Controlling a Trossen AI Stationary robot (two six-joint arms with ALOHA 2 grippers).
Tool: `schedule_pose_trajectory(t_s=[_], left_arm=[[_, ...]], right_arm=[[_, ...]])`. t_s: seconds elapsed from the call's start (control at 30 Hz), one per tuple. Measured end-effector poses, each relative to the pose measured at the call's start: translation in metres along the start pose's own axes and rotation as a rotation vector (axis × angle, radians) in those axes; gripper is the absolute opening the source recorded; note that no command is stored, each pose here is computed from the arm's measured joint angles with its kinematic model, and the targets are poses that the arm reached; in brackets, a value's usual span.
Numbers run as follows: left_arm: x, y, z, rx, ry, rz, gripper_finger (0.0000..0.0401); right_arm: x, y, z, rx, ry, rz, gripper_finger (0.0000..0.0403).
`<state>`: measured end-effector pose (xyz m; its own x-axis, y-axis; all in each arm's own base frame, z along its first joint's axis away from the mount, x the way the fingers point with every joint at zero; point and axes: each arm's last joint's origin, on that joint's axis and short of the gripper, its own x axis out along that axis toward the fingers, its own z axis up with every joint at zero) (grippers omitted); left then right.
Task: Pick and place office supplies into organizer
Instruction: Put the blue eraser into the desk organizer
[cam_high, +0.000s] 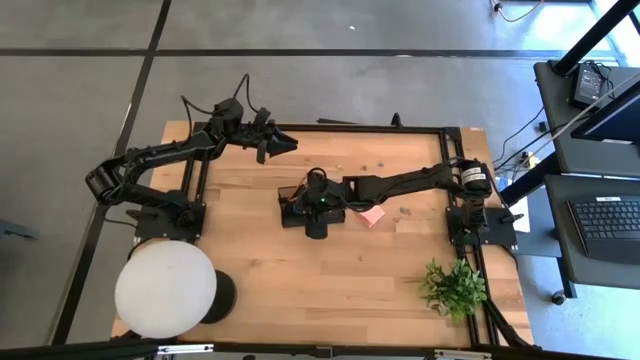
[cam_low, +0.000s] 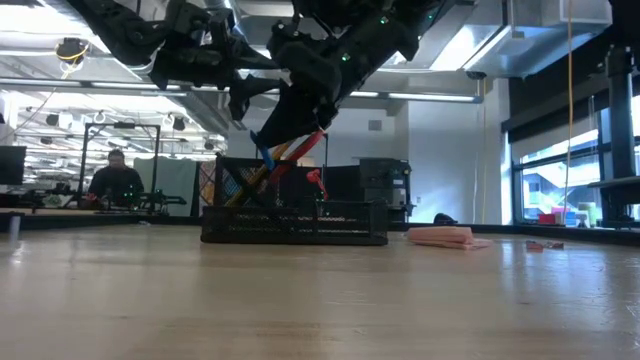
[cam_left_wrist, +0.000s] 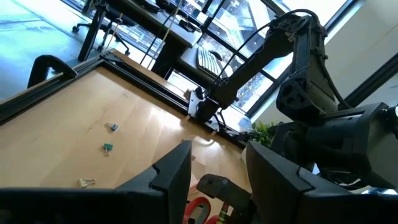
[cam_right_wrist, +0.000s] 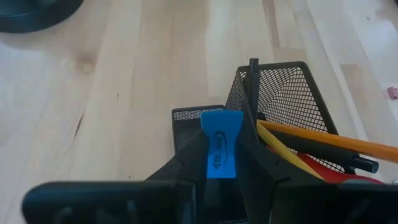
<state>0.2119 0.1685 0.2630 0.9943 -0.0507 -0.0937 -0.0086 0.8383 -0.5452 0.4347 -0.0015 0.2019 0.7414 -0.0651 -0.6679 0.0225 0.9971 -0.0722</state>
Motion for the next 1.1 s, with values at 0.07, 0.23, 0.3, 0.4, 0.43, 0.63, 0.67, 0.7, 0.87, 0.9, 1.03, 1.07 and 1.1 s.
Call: schedule_pose_trajectory(t_s=[0.07, 0.23, 0.3, 0.4, 0.43, 0.63, 0.67, 0.7, 0.87, 0.9, 1.03, 1.07, 1.1], left_arm=[[0.000, 0.000, 0.000, 0.000, 0.000, 0.000, 0.0147], [0.000, 0.000, 0.000, 0.000, 0.000, 0.000, 0.0147], [0.000, 0.000, 0.000, 0.000, 0.000, 0.000, 0.0147], [0.000, 0.000, 0.000, 0.000, 0.000, 0.000, 0.0147], [0.000, 0.000, 0.000, 0.000, 0.000, 0.000, 0.0147], [0.000, 0.000, 0.000, 0.000, 0.000, 0.000, 0.0147], [0.000, 0.000, 0.000, 0.000, 0.000, 0.000, 0.0147], [0.000, 0.000, 0.000, 0.000, 0.000, 0.000, 0.0147], [0.000, 0.000, 0.000, 0.000, 0.000, 0.000, 0.0147], [0.000, 0.000, 0.000, 0.000, 0.000, 0.000, 0.0147], [0.000, 0.000, 0.000, -0.001, 0.000, 0.000, 0.0147], [0.000, 0.000, 0.000, -0.001, 0.001, 0.000, 0.0147], [0.000, 0.000, 0.000, -0.001, 0.001, 0.000, 0.0147]], right_arm=[[0.000, 0.000, 0.000, 0.000, 0.000, 0.000, 0.0074], [0.000, 0.000, 0.000, 0.006, 0.002, 0.000, 0.0074], [0.000, 0.004, 0.000, -0.006, 0.002, 0.002, 0.0074], [0.001, 0.011, -0.001, -0.068, 0.008, -0.025, 0.0074], [0.001, 0.014, -0.002, -0.091, 0.012, -0.033, 0.0074], [0.001, 0.031, -0.006, -0.132, 0.034, -0.080, 0.0074], [0.000, 0.033, -0.005, -0.140, 0.029, -0.101, 0.0074], [-0.001, 0.034, -0.005, -0.157, 0.030, -0.125, 0.0074], [-0.002, 0.038, -0.005, -0.198, 0.033, -0.198, 0.0074], [-0.002, 0.039, -0.005, -0.198, 0.034, -0.198, 0.0074], [-0.001, 0.042, -0.005, -0.195, 0.028, -0.195, 0.0074], [0.000, 0.042, -0.005, -0.196, 0.030, -0.195, 0.0074], [0.000, 0.042, -0.007, -0.198, 0.039, -0.195, 0.0074]])
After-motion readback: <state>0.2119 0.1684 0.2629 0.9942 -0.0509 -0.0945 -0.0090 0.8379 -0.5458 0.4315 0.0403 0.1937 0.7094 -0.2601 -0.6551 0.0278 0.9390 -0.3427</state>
